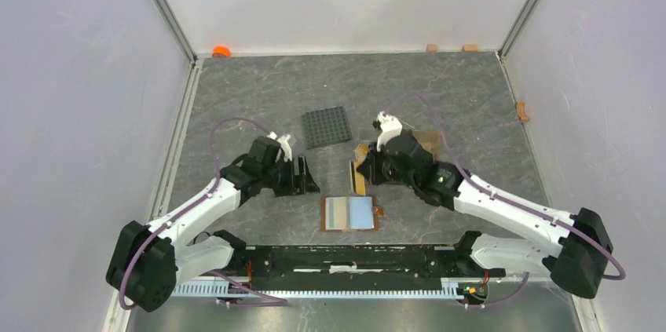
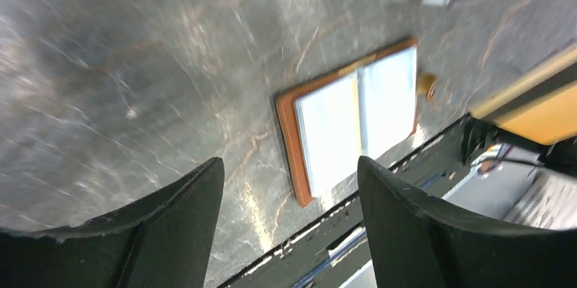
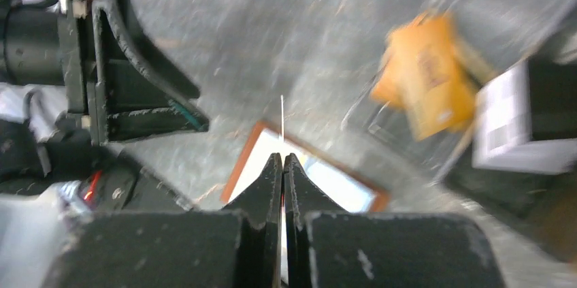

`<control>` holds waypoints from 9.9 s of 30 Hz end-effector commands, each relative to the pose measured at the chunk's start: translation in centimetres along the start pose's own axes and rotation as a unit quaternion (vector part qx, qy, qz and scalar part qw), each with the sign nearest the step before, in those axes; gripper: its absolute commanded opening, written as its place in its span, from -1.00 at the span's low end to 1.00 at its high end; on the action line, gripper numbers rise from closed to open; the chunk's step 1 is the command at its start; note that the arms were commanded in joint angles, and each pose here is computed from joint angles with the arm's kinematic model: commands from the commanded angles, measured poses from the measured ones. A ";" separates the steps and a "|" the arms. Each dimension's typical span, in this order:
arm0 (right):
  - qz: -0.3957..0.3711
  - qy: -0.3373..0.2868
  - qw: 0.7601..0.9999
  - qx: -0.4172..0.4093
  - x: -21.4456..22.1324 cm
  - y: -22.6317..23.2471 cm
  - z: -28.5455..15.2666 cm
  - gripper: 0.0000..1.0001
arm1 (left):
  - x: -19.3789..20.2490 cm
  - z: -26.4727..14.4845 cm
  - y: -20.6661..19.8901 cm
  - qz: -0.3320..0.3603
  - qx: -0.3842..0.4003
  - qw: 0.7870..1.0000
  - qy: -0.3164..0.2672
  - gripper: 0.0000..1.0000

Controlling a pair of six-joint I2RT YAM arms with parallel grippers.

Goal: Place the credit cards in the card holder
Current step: Pick up the credit card from the storage box, then insert the credit card into the card holder, then turn over the card slot in the card holder.

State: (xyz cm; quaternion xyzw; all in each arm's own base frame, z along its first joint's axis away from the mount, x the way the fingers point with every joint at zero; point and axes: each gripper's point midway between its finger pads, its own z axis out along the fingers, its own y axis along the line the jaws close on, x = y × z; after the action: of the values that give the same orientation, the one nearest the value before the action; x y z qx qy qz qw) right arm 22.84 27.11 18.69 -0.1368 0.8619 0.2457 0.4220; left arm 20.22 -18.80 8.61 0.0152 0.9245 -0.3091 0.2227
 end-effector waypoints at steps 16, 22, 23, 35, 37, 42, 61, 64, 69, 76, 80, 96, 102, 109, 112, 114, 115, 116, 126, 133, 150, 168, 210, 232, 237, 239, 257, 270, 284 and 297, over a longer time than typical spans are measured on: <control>0.255 0.050 0.953 -0.158 11.4 2.2 1.4 -1.00 | 6.9 2.6 -1.0 0.001 0.027 0.996 0.087 0.40; 0.252 0.052 0.957 -0.137 11.8 1.4 2.1 -1.00 | 7.2 3.0 -0.6 0.004 0.022 0.995 0.100 0.32; 0.250 0.052 0.958 -0.128 11.8 1.2 2.3 -1.00 | 7.3 3.0 -0.6 0.004 0.022 0.995 0.100 0.31; 0.237 0.068 0.965 -0.086 13.2 -0.3 2.7 -1.00 | 7.6 3.2 -0.4 0.004 0.020 0.994 0.110 0.23; 0.236 0.067 0.966 -0.085 13.1 -0.3 2.8 -1.00 | 7.5 3.2 -0.4 0.004 0.021 0.994 0.109 0.22; 0.234 0.070 0.967 -0.075 13.5 -0.8 2.9 -1.00 | 7.6 3.3 -0.4 0.003 0.020 0.994 0.112 0.20; 0.223 0.084 0.970 -0.048 15.7 -2.0 3.6 -1.00 | 8.5 3.8 0.0 -0.001 0.020 0.992 0.127 0.02; 0.221 0.087 0.970 -0.049 16.0 -1.9 3.8 -1.00 | 8.6 3.9 0.0 -0.001 0.019 0.991 0.129 0.00; 0.219 0.096 0.970 -0.050 16.6 -1.8 4.0 -1.00 | 8.8 4.1 0.1 -0.002 0.018 0.991 0.132 -0.05; 0.228 0.103 0.967 -0.051 17.4 -1.7 4.2 -1.00 | 9.1 4.2 0.4 -0.004 0.014 0.990 0.139 -0.12; 0.230 0.107 0.966 -0.047 17.7 -1.7 4.4 -1.00 | 9.2 4.3 0.4 -0.004 0.013 0.990 0.140 -0.16; 0.235 0.121 0.962 -0.063 18.5 -0.9 4.9 -1.00 | 9.4 4.4 0.6 -0.005 0.010 0.989 0.147 -0.24; 0.232 0.123 0.963 -0.066 18.6 -0.6 5.0 -1.00 | 9.4 4.5 0.6 -0.005 0.009 0.989 0.147 -0.29; 0.231 0.134 0.961 -0.069 18.9 -0.3 5.2 -1.00 | 9.4 4.6 0.8 -0.005 0.005 0.989 0.148 -0.32; 0.230 0.138 0.961 -0.066 19.1 -0.4 5.3 -1.00 | 9.4 4.6 0.8 -0.005 0.005 0.989 0.148 -0.33; 0.229 0.140 0.961 -0.065 19.1 -0.4 5.4 -1.00 | 9.4 4.6 0.8 -0.006 0.004 0.989 0.148 -0.34; 0.230 0.141 0.961 -0.062 19.2 -0.4 5.4 -1.00 | 9.4 4.6 0.7 -0.005 0.005 0.989 0.148 -0.34; 0.229 0.140 0.961 -0.061 19.1 -0.5 5.5 -1.00 | 9.4 4.6 0.8 -0.005 0.004 0.989 0.149 -0.34; 0.231 0.108 0.966 -0.038 18.2 -1.2 6.6 -1.00 | 9.5 4.6 0.7 -0.005 0.006 0.989 0.151 -0.41; 0.226 0.090 0.969 -0.037 17.2 -0.9 7.4 -1.00 | 9.4 4.5 0.3 -0.006 0.018 0.988 0.151 -0.42; 0.223 0.066 0.972 0.019 17.2 -3.1 6.7 -1.00 | 9.4 4.4 0.1 -0.006 0.021 0.989 0.149 -0.44; 0.188 0.084 0.978 -0.024 17.1 -0.1 7.5 -0.65 | 9.5 4.4 -1.6 -0.003 0.070 0.986 0.149 -0.46; 0.167 0.079 0.982 0.027 16.3 -1.0 4.4 0.18 | 4.3 6.5 -4.3 0.018 0.084 0.992 0.091 -0.21; 0.171 0.075 0.981 -0.056 14.0 3.6 6.9 -0.06 | 6.1 5.8 -3.7 -0.012 0.094 0.991 0.093 -0.44; 0.160 0.065 0.984 -0.051 13.4 3.5 6.7 0.02 | 6.1 5.4 -4.5 -0.017 0.112 0.989 0.094 -0.44; 0.147 0.057 0.987 -0.034 12.8 2.7 6.3 0.09 | 6.0 5.2 -4.3 -0.016 0.106 0.990 0.091 -0.41; 0.146 0.067 0.987 0.016 15.2 -2.8 1.3 0.05 | 5.6 4.7 -3.3 -0.017 0.065 0.995 0.080 -0.07; 0.173 0.076 0.982 0.013 16.6 -3.4 1.8 -0.09 | 6.0 5.0 -3.0 -0.016 0.061 0.994 0.088 -0.10; 0.182 0.076 0.979 0.058 16.8 -5.1 1.2 -0.11 | 6.1 5.0 -2.9 -0.017 0.060 0.994 0.090 -0.13; 0.186 0.070 0.978 0.064 16.6 -5.3 0.9 -0.11 | 6.1 5.1 -3.0 -0.018 0.060 0.994 0.092 -0.14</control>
State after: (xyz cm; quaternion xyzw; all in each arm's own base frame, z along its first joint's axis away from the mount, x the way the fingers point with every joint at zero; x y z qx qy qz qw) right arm 15.14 23.09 2.91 0.0215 0.9168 0.2618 0.3007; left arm 15.74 -24.07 3.22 0.0399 0.9258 -0.3551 0.1231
